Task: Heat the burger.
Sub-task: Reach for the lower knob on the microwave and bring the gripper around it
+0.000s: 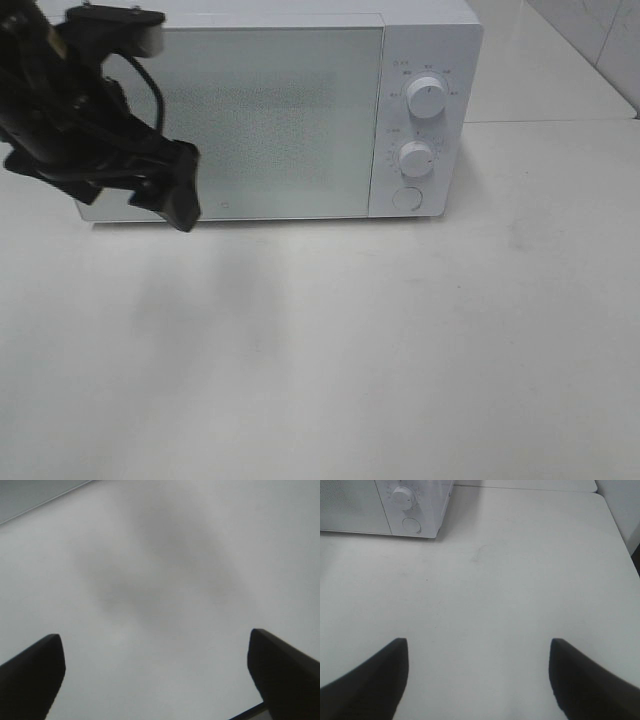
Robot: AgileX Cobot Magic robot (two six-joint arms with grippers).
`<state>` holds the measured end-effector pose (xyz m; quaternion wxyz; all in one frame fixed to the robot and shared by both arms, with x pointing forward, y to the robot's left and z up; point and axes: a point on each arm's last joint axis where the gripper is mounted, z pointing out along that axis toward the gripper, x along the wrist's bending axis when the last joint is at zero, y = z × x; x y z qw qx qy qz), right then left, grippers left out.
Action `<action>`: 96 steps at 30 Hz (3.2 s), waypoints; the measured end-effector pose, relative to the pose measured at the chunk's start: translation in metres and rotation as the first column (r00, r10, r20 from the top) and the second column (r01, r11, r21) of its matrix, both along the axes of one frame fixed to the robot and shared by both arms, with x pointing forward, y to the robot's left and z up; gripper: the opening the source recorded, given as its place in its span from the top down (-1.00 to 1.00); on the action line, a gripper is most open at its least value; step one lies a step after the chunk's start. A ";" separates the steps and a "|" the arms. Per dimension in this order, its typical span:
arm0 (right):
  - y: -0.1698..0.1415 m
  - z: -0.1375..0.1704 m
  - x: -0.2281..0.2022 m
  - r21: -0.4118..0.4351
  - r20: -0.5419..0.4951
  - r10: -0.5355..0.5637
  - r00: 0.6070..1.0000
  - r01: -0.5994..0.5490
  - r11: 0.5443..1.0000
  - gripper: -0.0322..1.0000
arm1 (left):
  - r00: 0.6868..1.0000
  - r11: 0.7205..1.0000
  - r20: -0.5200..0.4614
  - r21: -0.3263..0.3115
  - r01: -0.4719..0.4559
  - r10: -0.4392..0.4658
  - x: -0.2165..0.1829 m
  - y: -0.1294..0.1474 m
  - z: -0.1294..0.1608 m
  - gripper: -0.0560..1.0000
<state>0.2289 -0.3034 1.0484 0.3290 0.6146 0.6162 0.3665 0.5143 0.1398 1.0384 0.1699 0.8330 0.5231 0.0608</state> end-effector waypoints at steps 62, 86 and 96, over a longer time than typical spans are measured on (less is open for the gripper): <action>0.000 0.000 0.000 0.000 0.000 0.000 1.000 0.000 1.000 -0.52 | 0.762 0.928 0.530 -0.209 -0.307 0.372 -0.255 0.154 0.016 -0.82; 0.000 0.000 0.000 0.000 0.000 0.000 1.000 0.000 1.000 -0.52 | 0.664 0.927 0.647 -0.268 -0.263 0.376 -0.281 0.155 0.017 -0.82; 0.000 0.000 0.000 0.000 0.000 0.000 1.000 0.000 1.000 -0.52 | 0.664 0.927 0.647 -0.268 -0.263 0.376 -0.281 0.155 0.017 -0.82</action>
